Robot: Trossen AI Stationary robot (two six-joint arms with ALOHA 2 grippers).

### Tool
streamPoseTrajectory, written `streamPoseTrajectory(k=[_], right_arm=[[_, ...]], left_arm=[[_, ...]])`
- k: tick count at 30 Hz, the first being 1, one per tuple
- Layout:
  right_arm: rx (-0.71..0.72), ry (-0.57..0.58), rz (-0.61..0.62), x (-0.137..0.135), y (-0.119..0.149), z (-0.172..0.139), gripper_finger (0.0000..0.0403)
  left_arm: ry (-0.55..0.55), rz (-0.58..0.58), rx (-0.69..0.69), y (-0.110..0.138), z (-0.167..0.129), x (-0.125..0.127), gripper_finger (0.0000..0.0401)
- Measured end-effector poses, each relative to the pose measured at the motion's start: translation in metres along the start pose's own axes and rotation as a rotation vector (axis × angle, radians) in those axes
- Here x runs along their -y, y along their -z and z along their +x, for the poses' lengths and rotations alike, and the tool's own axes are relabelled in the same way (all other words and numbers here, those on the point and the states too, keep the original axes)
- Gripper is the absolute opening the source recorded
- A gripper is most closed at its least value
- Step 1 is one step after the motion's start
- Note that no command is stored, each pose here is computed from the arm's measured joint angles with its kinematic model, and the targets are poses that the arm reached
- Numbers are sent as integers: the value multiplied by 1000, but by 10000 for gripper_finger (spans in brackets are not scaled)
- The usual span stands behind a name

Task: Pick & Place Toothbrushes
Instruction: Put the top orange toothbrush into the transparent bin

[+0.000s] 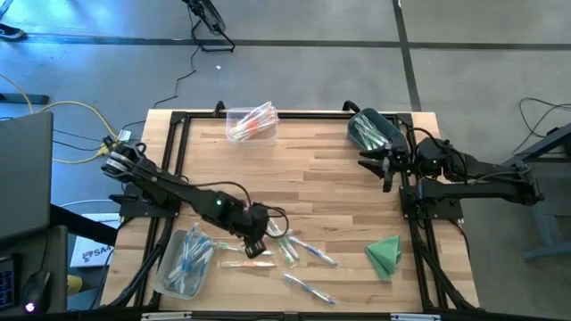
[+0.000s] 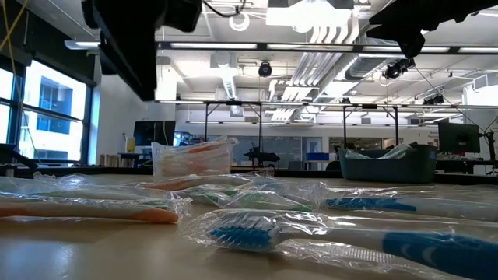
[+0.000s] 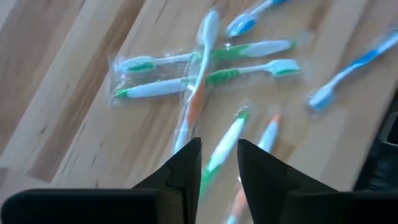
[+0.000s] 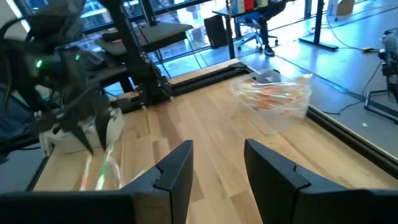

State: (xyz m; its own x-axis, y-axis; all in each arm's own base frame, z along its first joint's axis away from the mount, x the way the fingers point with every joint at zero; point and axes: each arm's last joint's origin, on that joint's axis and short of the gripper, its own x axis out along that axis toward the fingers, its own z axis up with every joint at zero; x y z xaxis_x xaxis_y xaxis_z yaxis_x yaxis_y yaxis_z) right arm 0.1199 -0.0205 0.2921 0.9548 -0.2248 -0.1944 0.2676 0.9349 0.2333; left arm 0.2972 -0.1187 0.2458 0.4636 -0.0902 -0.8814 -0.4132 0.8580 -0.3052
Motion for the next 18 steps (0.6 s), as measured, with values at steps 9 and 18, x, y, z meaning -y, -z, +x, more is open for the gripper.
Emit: streamPoseTrajectory(k=[9,18], right_arm=[[-1,9,-35,0,0,0,136],[-9,25,-64,1,1,0,136]], left_arm=[[-58,-20,-52,2,33,1,99],[-79,-38,-64,5,49,4,99]])
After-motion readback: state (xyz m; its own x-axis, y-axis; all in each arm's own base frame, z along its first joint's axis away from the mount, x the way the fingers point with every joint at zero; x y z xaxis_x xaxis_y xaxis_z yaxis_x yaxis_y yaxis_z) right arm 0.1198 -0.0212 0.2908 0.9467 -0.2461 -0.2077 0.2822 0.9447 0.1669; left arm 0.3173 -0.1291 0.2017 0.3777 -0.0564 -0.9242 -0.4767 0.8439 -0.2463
